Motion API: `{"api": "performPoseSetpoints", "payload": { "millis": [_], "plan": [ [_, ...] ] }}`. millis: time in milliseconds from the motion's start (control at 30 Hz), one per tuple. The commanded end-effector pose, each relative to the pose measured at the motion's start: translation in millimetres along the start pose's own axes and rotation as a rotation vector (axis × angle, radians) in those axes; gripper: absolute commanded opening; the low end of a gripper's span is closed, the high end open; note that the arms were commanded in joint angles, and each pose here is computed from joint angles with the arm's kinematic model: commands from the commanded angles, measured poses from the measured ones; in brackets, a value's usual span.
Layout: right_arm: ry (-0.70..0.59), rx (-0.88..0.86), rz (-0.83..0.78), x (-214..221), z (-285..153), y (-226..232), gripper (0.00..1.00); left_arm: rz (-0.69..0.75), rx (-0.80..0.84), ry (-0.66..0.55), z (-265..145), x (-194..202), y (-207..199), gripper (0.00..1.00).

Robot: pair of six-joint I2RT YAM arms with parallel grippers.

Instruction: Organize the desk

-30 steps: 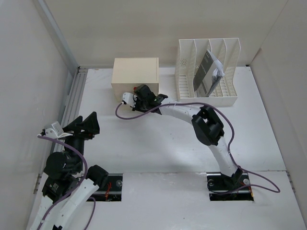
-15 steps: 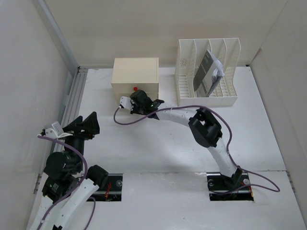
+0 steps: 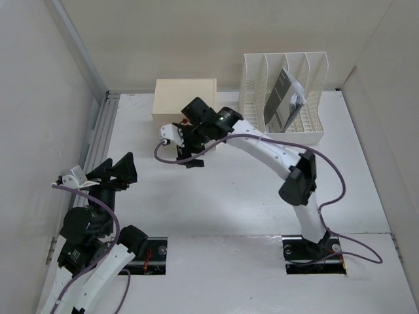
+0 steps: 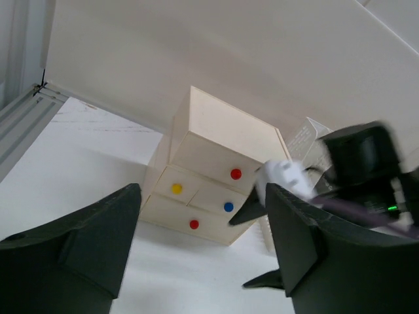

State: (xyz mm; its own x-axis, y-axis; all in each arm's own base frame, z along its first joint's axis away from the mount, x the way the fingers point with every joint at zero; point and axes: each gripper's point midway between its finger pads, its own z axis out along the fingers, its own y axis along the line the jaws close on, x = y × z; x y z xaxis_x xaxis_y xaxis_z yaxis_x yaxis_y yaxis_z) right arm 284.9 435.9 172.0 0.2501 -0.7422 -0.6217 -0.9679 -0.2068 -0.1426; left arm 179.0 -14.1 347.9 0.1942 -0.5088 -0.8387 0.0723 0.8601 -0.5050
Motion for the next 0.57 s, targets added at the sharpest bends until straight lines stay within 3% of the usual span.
{"api": "performPoseSetpoints", "payload": {
  "millis": [0,33,67,167,200,267,333,433,533],
  "plan": [
    [-0.086,0.185,0.057,-49,-110,4,1.00,-0.007,0.016,-0.005,3,-2,-6,0.77],
    [-0.024,0.408,0.114,-38,-135,-25,1.00,-0.007,0.016,-0.005,3,-2,-6,0.93],
    [-0.073,0.554,0.130,-48,-156,-45,1.00,-0.002,0.013,0.002,4,2,-5,1.00],
    [-0.107,0.901,0.207,-39,-234,-58,1.00,-0.002,0.036,0.012,3,4,-9,1.00],
    [-0.084,0.930,0.237,-25,-236,-52,1.00,-0.002,0.044,0.015,2,6,-9,1.00],
    [-0.101,1.080,0.291,-15,-283,-42,1.00,-0.007,0.053,0.026,0,9,-9,1.00],
    [-0.107,1.175,0.334,5,-308,-30,1.00,-0.009,0.063,0.026,-2,10,-9,1.00],
    [-0.105,1.166,0.383,50,-326,-24,1.00,-0.026,0.093,0.011,-6,7,-12,1.00],
    [-0.346,1.134,0.420,59,-370,-9,1.00,-0.011,0.135,0.011,-5,9,-19,1.00]
  ]
}}
